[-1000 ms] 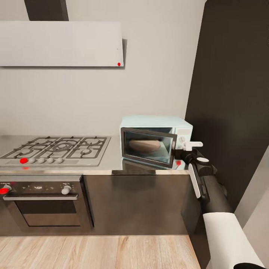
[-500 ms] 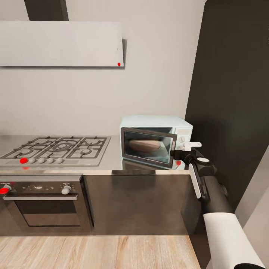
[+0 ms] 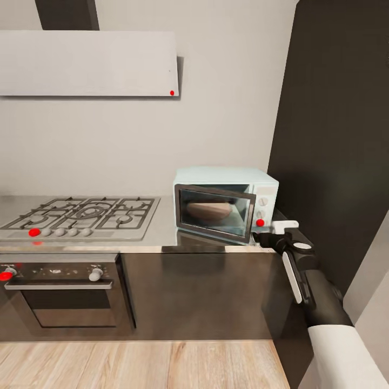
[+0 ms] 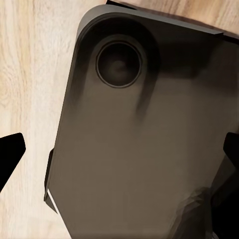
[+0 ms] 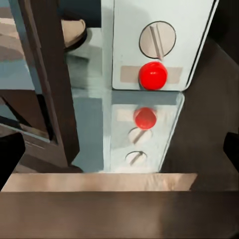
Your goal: In the kitchen, take the popcorn bag from the countertop, put it into the microwave, and heat it until the popcorn is cooked so the cooked popcorn ends up inside the bag.
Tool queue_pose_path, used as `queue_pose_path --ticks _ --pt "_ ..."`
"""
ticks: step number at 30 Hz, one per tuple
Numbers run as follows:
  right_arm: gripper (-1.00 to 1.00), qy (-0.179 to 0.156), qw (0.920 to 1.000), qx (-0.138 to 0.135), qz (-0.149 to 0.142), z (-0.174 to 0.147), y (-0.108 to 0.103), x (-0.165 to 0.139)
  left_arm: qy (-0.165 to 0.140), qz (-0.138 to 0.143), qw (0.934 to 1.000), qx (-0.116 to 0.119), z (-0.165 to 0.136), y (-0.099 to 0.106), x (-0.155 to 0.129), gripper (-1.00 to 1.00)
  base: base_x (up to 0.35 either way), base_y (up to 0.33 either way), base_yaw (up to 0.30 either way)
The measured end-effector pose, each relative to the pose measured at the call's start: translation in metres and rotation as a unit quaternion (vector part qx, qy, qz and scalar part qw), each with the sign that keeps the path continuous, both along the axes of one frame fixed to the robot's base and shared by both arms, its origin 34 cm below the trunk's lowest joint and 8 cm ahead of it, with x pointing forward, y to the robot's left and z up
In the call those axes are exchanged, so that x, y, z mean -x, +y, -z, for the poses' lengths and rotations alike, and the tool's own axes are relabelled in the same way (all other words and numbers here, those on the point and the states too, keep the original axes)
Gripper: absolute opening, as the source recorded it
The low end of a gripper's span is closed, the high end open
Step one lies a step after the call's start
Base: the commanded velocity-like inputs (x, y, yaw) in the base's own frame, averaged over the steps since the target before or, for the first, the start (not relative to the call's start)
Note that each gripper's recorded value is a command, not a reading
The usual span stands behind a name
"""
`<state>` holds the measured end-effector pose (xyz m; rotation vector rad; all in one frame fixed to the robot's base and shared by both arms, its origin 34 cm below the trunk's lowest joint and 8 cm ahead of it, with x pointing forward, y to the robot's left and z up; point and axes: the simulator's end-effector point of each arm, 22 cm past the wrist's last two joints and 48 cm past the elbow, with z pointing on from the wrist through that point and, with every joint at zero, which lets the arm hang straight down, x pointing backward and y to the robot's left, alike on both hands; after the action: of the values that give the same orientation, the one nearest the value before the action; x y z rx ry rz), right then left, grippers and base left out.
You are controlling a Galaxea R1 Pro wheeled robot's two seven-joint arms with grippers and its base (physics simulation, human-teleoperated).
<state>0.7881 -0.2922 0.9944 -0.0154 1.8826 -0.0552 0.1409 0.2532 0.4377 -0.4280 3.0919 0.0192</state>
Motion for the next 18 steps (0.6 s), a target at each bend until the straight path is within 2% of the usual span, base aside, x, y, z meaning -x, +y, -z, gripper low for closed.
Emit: queue_pose_path --ticks 4,18 --pt "1.00 -0.005 0.9999 0.008 0.010 -0.003 -0.012 0.000 0.000 0.000 1.0000 0.000 0.000 0.000 0.000 1.00 0.000 0.000 0.000" --pt "1.00 -0.017 0.9996 0.012 0.020 -0.013 -0.018 0.001 0.002 -0.002 1.0000 -0.004 0.000 0.002 0.001 1.00 0.000 0.000 0.000"
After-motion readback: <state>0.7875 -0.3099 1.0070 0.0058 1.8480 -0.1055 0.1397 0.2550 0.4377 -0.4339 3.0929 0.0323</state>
